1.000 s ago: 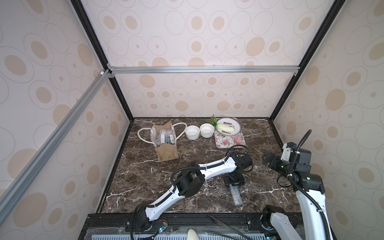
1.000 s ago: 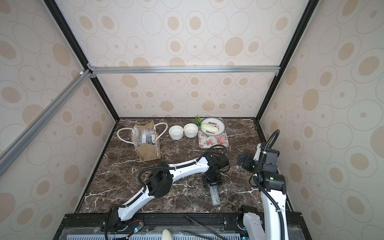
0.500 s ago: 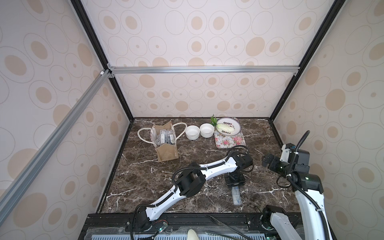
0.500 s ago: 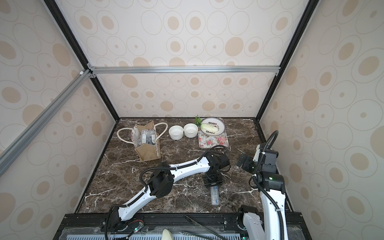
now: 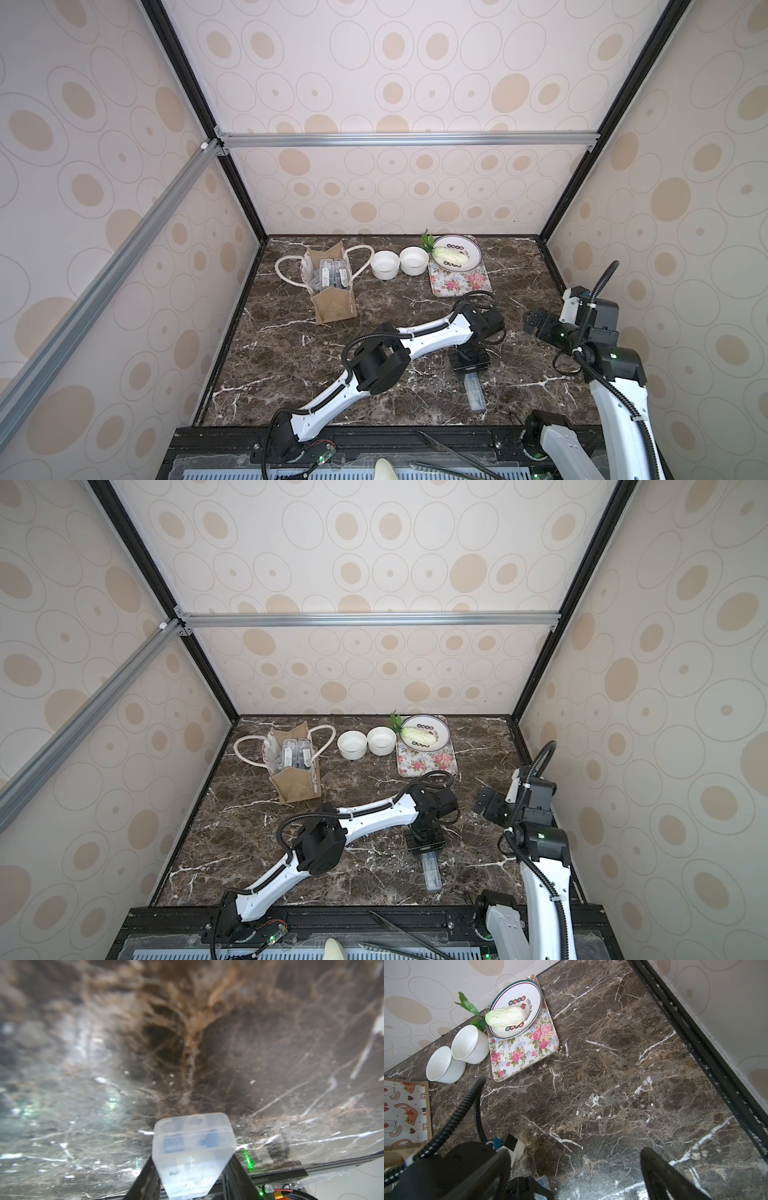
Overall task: Put the compass set into the canvas bag
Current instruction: Pick up the compass set at the center of the board, then place the compass set in the canvas bag.
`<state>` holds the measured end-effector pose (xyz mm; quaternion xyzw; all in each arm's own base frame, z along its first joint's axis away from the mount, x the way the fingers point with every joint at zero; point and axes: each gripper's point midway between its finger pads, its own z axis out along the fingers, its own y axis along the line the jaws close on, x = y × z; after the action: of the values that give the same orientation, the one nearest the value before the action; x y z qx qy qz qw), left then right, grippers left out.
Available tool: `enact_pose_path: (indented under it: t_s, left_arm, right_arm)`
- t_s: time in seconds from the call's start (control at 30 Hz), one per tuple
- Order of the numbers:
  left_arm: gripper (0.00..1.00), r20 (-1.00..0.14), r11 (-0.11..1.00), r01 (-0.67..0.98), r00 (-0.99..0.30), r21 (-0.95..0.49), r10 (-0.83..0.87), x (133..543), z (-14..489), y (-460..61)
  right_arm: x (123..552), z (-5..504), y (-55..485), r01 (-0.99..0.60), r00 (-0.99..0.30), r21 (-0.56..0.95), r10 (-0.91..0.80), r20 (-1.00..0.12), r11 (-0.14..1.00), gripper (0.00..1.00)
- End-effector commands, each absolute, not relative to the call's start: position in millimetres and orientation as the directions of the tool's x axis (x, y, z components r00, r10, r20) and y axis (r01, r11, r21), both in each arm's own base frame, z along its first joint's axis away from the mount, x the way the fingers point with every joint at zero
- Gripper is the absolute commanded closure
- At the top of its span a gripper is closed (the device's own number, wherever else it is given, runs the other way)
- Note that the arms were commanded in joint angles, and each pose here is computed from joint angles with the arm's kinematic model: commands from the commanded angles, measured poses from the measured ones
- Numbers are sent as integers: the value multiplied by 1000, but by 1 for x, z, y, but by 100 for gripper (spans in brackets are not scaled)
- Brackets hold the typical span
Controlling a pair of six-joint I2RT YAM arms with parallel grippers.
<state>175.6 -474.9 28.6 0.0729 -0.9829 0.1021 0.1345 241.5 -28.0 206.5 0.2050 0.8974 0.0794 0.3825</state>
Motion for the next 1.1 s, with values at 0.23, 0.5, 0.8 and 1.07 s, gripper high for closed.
enact_pose_path:
  t_s: [0.23, 0.5, 0.8, 1.07]
  left_arm:
    - [60, 96, 958, -227, -972, -178, -212, 229, 56, -429]
    - [59, -80, 956, -218, -968, -197, -237, 280, 95, -387]
    - [59, -297, 954, -208, -917, -214, -267, 333, 172, -335]
    - [59, -478, 951, -225, -825, -210, -301, 385, 269, -264]
  right_arm:
    - [245, 197, -24, 295, -646, 315, 432, -630, 902, 1]
    - [248, 186, -23, 300, -667, 326, 442, -600, 896, 2]
    - [258, 174, -14, 292, -701, 375, 463, -543, 880, 5]
    - [268, 168, -4, 281, -725, 392, 461, -511, 876, 7]
